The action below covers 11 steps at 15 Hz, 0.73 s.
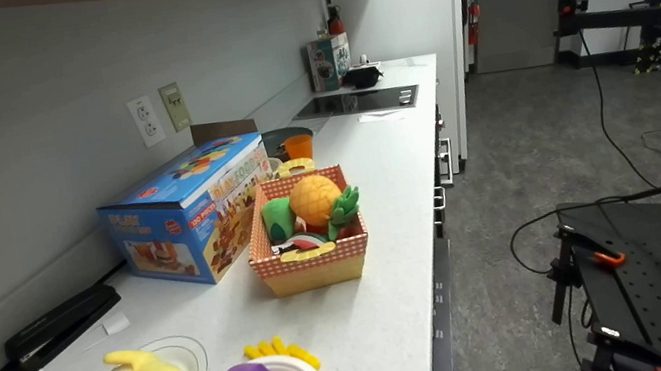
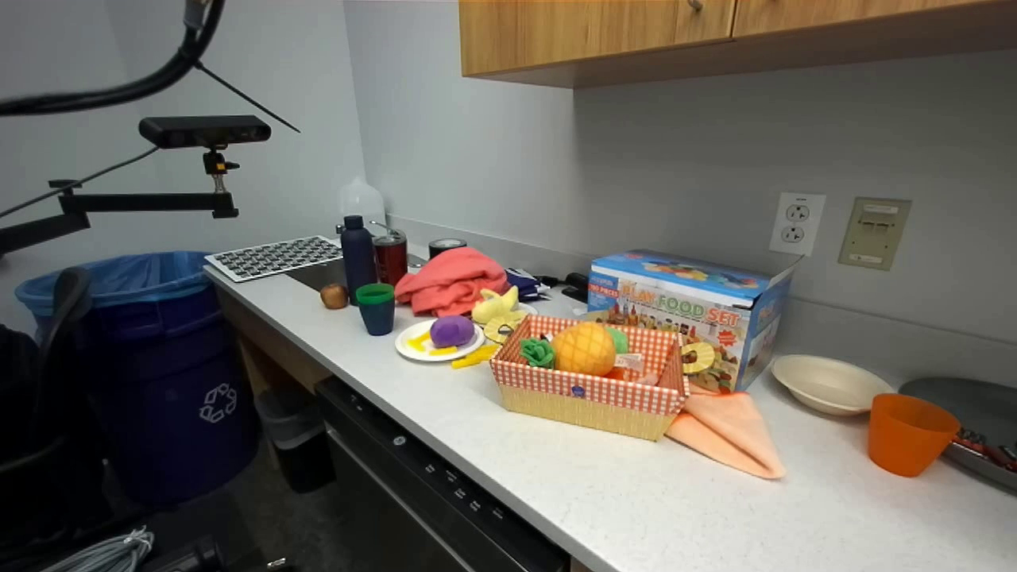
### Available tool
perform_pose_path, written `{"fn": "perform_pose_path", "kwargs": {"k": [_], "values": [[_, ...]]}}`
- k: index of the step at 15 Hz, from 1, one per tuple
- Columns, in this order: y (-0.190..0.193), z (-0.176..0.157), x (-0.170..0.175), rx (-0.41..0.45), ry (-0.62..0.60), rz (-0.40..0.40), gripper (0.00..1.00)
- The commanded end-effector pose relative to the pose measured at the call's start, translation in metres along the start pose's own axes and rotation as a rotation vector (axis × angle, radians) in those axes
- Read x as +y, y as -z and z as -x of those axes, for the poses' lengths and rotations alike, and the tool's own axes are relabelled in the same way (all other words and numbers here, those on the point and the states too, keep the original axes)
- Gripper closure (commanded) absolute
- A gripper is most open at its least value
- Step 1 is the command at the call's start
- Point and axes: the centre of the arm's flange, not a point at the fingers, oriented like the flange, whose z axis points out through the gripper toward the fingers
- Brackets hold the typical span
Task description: Open the right door of the cabinet above the blue box, take the pineapple plush toy out of the cabinet and place it in the basket
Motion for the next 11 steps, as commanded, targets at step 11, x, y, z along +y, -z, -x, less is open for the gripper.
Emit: {"fn": "perform_pose_path", "kwargs": {"k": [11], "values": [[0.005,0.059,0.050,-0.208,-0.071,-0.006,0.00]]}}
